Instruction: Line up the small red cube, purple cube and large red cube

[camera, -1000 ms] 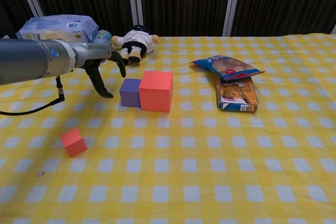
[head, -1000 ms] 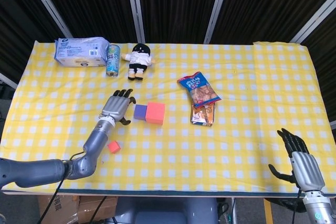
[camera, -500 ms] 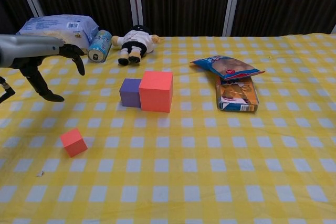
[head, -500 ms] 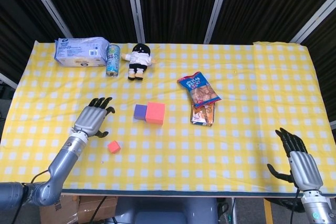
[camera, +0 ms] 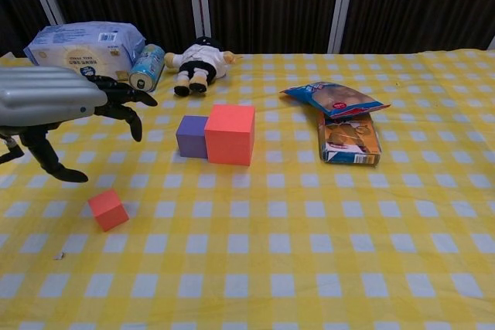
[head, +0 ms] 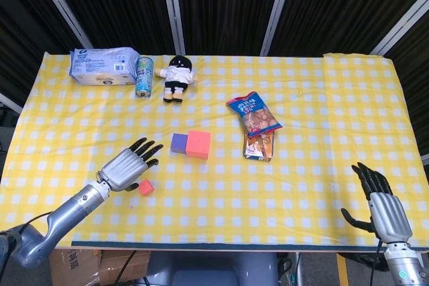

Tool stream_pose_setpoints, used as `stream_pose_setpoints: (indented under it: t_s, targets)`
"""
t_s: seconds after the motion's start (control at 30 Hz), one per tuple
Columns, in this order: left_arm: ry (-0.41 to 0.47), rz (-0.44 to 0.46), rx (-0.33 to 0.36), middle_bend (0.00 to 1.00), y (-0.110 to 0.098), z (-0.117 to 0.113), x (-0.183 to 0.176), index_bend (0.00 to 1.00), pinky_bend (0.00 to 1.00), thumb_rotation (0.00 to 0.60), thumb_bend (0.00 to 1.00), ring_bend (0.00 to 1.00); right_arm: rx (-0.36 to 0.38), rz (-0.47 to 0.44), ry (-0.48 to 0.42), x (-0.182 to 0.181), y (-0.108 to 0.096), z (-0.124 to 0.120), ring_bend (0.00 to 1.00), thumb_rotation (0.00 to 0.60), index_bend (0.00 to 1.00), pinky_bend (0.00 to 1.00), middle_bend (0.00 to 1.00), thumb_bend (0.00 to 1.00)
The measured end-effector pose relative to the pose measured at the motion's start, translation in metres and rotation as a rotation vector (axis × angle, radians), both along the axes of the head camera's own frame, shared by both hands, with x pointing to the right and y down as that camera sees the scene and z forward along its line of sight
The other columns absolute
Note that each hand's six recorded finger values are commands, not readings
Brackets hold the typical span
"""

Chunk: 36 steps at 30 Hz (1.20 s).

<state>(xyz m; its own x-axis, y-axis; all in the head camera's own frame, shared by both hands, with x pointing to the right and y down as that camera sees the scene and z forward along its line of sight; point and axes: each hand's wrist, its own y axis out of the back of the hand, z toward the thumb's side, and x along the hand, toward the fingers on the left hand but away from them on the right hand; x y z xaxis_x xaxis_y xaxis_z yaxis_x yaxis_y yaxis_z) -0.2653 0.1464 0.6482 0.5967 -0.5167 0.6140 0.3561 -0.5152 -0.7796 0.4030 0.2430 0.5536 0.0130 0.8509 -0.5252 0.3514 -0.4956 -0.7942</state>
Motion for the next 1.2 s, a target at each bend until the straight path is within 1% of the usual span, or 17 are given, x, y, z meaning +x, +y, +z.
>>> stream_pose_setpoints:
  t_s: [0.1, 0.3, 0.67, 0.77, 1.0, 1.2]
  targets:
    - [-0.013, 0.033, -0.017, 0.00, 0.007, 0.010, -0.011, 0.27, 0.00, 0.600, 0.24, 0.00, 0.001, 0.002, 0.000, 0.001, 0.000, 0.000, 0.00, 0.600, 0.00, 0.00, 0.00, 0.34]
    - [-0.034, 0.058, -0.056, 0.00, 0.019, 0.025, -0.019, 0.27, 0.00, 0.600, 0.24, 0.00, 0.001, 0.002, 0.001, 0.001, -0.001, 0.000, 0.00, 0.600, 0.00, 0.00, 0.00, 0.34]
    - [-0.034, 0.067, -0.077, 0.00, 0.023, 0.034, -0.017, 0.27, 0.00, 0.600, 0.24, 0.00, 0.003, 0.003, 0.001, 0.001, -0.001, 0.000, 0.00, 0.600, 0.00, 0.00, 0.00, 0.34]
    - [-0.036, 0.065, -0.083, 0.00, 0.025, 0.037, -0.016, 0.31, 0.00, 0.600, 0.25, 0.00, 0.004, 0.003, 0.001, 0.000, -0.001, 0.000, 0.00, 0.600, 0.00, 0.00, 0.00, 0.34]
    - [-0.027, 0.037, -0.102, 0.00, 0.029, 0.045, -0.012, 0.43, 0.00, 0.600, 0.34, 0.00, 0.007, 0.001, 0.000, 0.000, 0.000, -0.001, 0.00, 0.600, 0.00, 0.00, 0.00, 0.34]
    - [-0.016, 0.013, -0.094, 0.00, 0.030, 0.044, -0.011, 0.44, 0.00, 0.600, 0.35, 0.00, 0.010, -0.002, 0.000, 0.000, 0.001, -0.002, 0.00, 0.600, 0.00, 0.00, 0.00, 0.34]
